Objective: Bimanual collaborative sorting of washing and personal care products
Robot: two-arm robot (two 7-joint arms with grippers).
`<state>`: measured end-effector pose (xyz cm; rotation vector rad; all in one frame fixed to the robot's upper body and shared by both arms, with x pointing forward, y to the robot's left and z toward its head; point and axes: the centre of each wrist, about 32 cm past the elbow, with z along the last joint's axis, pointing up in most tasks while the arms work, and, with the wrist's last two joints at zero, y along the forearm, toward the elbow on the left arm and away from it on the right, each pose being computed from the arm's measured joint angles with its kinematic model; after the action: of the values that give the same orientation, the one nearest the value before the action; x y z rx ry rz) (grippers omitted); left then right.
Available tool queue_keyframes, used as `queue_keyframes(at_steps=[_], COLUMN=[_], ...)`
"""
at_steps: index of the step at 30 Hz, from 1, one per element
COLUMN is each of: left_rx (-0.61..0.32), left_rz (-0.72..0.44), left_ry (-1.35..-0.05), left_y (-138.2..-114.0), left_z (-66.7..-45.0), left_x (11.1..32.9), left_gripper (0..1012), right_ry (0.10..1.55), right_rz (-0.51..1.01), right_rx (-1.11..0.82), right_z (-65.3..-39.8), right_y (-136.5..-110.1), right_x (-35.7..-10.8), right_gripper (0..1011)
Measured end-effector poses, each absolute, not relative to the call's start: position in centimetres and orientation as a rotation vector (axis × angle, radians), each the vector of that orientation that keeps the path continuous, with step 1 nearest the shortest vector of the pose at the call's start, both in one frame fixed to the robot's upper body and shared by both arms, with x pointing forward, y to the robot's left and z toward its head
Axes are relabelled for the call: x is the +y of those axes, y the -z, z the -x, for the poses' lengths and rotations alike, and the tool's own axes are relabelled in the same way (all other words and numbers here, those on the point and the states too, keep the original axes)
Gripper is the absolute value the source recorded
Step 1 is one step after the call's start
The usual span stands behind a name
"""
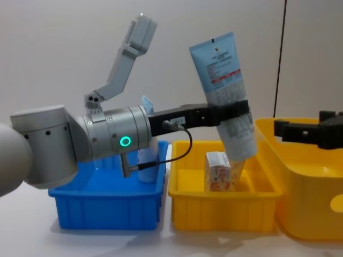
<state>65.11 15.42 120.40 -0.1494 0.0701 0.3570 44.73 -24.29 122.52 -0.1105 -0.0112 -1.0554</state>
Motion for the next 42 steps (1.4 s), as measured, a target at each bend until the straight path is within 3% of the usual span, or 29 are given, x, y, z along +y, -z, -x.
queue_keyframes(at_steps=[18, 42], left_rx=[0.072, 0.073], left_rz=[0.143, 0.142], left_ry=[-0.35, -0.348], left_y=[-120.3, -120.3], left_z=[-65.2, -65.2], left_x=[15.2, 15.1], left_gripper=[348, 348], right_ry=[1.014, 1.02], right_rz=[0.274, 0.306], right_rx=[-0.107, -0.231], right_z=[-46.9, -50.2], right_y=[-122.1, -120.6], right_x=[-22.4, -18.2], right_gripper=[1002, 1002])
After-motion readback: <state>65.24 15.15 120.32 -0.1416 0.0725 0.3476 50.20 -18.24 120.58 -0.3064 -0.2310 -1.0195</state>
